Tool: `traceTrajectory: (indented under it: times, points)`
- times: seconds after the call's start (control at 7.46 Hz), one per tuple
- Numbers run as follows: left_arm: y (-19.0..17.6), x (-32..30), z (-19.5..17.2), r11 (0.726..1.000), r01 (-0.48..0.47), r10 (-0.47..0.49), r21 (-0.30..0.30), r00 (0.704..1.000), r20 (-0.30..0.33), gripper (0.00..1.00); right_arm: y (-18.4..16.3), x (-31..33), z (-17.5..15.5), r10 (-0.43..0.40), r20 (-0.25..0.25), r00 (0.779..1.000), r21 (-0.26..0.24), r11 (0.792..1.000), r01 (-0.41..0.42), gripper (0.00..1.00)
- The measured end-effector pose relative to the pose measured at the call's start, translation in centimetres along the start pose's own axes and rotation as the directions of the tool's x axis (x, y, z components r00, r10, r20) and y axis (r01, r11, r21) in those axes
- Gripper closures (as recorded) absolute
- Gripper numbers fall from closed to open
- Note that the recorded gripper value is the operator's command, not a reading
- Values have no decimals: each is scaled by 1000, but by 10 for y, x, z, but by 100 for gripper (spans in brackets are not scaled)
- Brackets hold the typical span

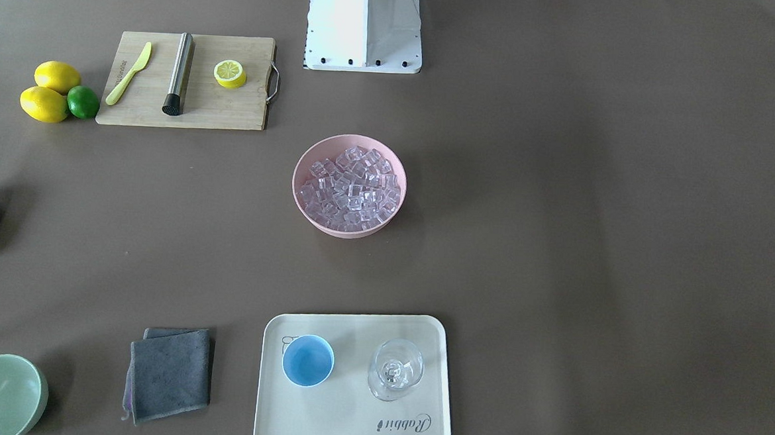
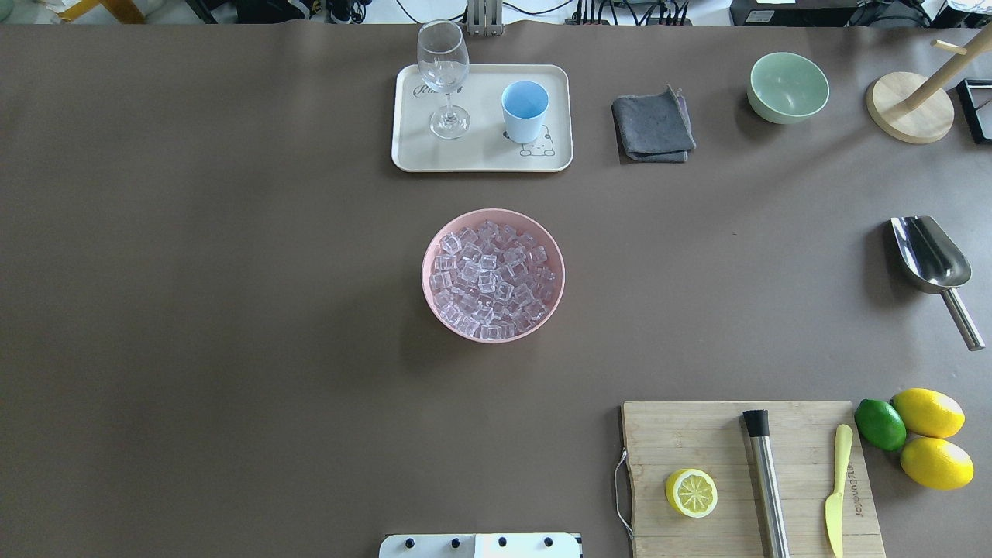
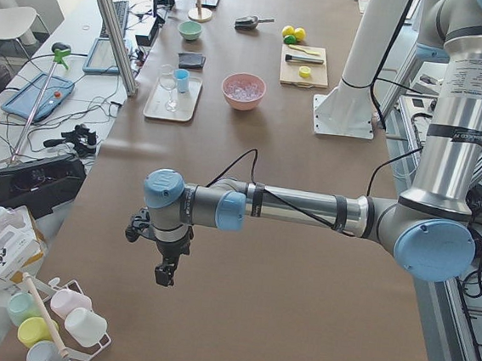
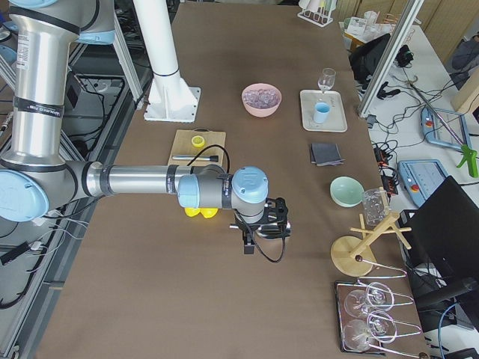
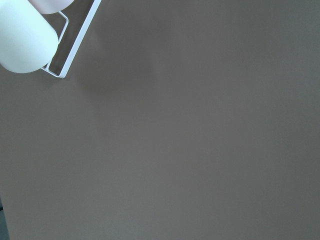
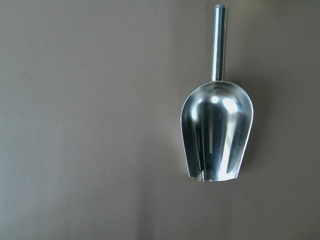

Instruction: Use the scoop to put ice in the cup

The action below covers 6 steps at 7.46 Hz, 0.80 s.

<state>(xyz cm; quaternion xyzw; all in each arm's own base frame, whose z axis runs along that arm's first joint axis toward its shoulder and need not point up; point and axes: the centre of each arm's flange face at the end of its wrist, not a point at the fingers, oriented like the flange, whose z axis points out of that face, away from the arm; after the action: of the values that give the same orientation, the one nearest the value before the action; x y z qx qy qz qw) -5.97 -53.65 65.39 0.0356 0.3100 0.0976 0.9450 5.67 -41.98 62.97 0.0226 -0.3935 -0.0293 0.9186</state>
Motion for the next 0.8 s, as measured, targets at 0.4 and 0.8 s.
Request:
traceTrajectory:
  times: [0.4, 0.8]
  points:
    - [1, -1, 2, 1000, 2, -2, -4, 1000, 0, 1, 3, 2, 1, 0, 0, 1000, -2, 1000, 0, 0]
    - [-8, 18, -8, 999, -34, 34, 17, 999, -5, 1, 4, 5, 4, 6, -1, 1000, -7, 1000, -6, 0]
